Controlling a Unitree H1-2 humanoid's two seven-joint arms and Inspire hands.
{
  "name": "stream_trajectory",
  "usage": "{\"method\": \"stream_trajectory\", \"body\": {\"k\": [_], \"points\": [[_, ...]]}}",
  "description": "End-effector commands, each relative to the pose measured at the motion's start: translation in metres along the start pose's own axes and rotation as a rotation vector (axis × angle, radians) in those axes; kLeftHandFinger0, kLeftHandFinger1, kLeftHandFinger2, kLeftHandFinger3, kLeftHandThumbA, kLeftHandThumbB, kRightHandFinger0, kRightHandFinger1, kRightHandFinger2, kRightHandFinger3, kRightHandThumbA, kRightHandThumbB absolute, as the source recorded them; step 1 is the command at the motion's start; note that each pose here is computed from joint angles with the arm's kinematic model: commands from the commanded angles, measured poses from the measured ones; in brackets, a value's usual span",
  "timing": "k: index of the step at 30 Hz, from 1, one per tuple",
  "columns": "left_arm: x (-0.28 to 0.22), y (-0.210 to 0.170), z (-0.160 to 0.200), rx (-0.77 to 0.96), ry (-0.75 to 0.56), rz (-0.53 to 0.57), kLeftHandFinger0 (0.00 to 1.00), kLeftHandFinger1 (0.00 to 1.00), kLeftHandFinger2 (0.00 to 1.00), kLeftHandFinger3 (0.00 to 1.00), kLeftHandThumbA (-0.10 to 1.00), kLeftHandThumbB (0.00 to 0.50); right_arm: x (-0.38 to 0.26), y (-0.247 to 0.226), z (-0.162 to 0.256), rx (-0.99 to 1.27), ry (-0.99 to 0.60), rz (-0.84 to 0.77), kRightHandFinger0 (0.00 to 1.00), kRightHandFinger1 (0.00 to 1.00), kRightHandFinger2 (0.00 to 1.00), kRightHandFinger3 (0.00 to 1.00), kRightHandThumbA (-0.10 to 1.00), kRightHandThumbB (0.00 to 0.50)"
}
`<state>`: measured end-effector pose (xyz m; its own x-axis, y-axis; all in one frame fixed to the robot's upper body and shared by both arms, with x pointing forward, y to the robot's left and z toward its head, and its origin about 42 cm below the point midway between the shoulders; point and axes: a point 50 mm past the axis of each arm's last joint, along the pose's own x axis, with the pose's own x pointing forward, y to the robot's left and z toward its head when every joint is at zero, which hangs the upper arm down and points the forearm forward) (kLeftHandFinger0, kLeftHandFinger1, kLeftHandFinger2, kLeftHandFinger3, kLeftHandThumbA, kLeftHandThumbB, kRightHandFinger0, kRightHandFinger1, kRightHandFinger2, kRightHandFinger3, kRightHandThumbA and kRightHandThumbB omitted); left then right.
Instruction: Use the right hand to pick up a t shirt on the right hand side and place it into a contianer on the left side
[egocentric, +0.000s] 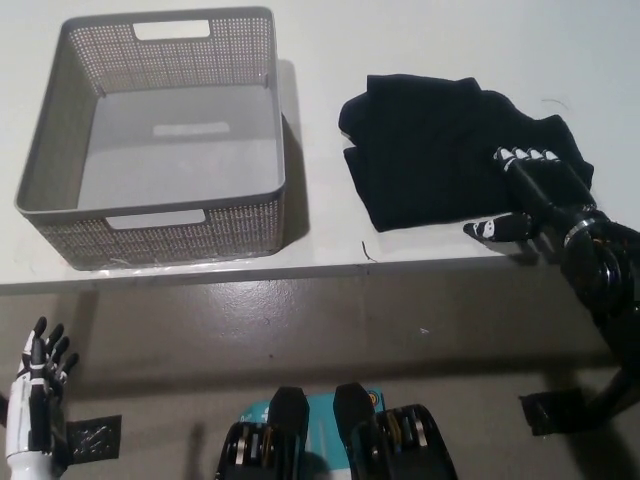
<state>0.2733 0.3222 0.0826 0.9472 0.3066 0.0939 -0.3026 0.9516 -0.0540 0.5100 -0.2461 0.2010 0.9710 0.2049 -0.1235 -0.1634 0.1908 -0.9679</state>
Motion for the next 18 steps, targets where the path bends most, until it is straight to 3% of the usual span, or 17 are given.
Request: {"method": "stream_trajectory", "body": {"k": [1, 6, 7, 8, 9, 10, 11, 12, 15, 16, 17, 18], "points": [[0.009, 0.001, 0.014, 0.023, -0.054, -0.003, 1.00, 1.00, 1.00, 1.00, 0.92, 0.091, 0.021, -0.040, 0.001, -0.056, 0.005, -0.048, 1.00, 1.00, 1.00, 1.00, 0.91, 0.500], [0.011, 0.001, 0.015, 0.027, -0.054, -0.007, 0.99, 1.00, 1.00, 1.00, 0.93, 0.090, 0.040, -0.054, 0.002, -0.035, 0.047, -0.041, 1.00, 1.00, 1.00, 1.00, 0.85, 0.500], [0.012, 0.002, 0.015, 0.037, -0.056, -0.005, 0.99, 1.00, 1.00, 1.00, 0.93, 0.073, 0.049, -0.065, 0.005, 0.026, 0.060, -0.081, 1.00, 1.00, 1.00, 1.00, 0.60, 0.459], [0.012, 0.002, 0.015, 0.042, -0.055, -0.003, 0.99, 1.00, 1.00, 1.00, 0.94, 0.073, 0.052, -0.070, 0.005, 0.068, 0.060, -0.108, 1.00, 1.00, 1.00, 1.00, 0.53, 0.475], [0.011, 0.001, 0.014, 0.042, -0.053, -0.005, 0.99, 1.00, 1.00, 1.00, 0.94, 0.073, 0.052, -0.070, 0.003, 0.068, 0.061, -0.107, 1.00, 1.00, 1.00, 1.00, 0.53, 0.477], [0.012, 0.001, 0.014, 0.035, -0.049, -0.006, 0.99, 1.00, 1.00, 1.00, 0.94, 0.086, 0.053, -0.074, 0.002, 0.100, 0.050, -0.142, 1.00, 1.00, 1.00, 1.00, 0.37, 0.450], [0.011, 0.001, 0.014, 0.035, -0.051, -0.007, 0.98, 1.00, 1.00, 1.00, 0.95, 0.088, 0.054, -0.083, -0.001, 0.317, 0.027, -0.208, 1.00, 1.00, 1.00, 1.00, -0.08, 0.365], [0.010, 0.002, 0.014, 0.033, -0.050, -0.005, 0.97, 1.00, 1.00, 1.00, 0.94, 0.079, 0.054, -0.085, -0.002, 0.383, 0.024, -0.243, 0.98, 0.85, 0.88, 0.88, -0.10, 0.300], [0.010, 0.001, 0.014, 0.033, -0.053, -0.004, 0.96, 1.00, 1.00, 1.00, 0.95, 0.064, 0.055, -0.094, -0.001, 0.432, 0.029, -0.311, 0.67, 0.54, 0.51, 0.48, -0.10, 0.269], [0.010, 0.002, 0.015, 0.035, -0.054, -0.002, 0.95, 1.00, 1.00, 1.00, 0.96, 0.054, 0.056, -0.096, -0.001, 0.442, 0.025, -0.324, 0.61, 0.51, 0.48, 0.44, -0.10, 0.279], [0.010, 0.002, 0.017, 0.029, -0.048, -0.010, 0.96, 1.00, 1.00, 1.00, 0.99, 0.040, 0.056, -0.103, 0.004, 0.492, 0.007, -0.368, 0.58, 0.50, 0.49, 0.46, -0.10, 0.300], [0.012, 0.003, 0.019, 0.027, -0.049, -0.005, 0.96, 1.00, 1.00, 1.00, 0.99, 0.050, 0.058, -0.107, 0.007, 0.511, 0.003, -0.383, 0.60, 0.50, 0.50, 0.47, -0.10, 0.310]]}}
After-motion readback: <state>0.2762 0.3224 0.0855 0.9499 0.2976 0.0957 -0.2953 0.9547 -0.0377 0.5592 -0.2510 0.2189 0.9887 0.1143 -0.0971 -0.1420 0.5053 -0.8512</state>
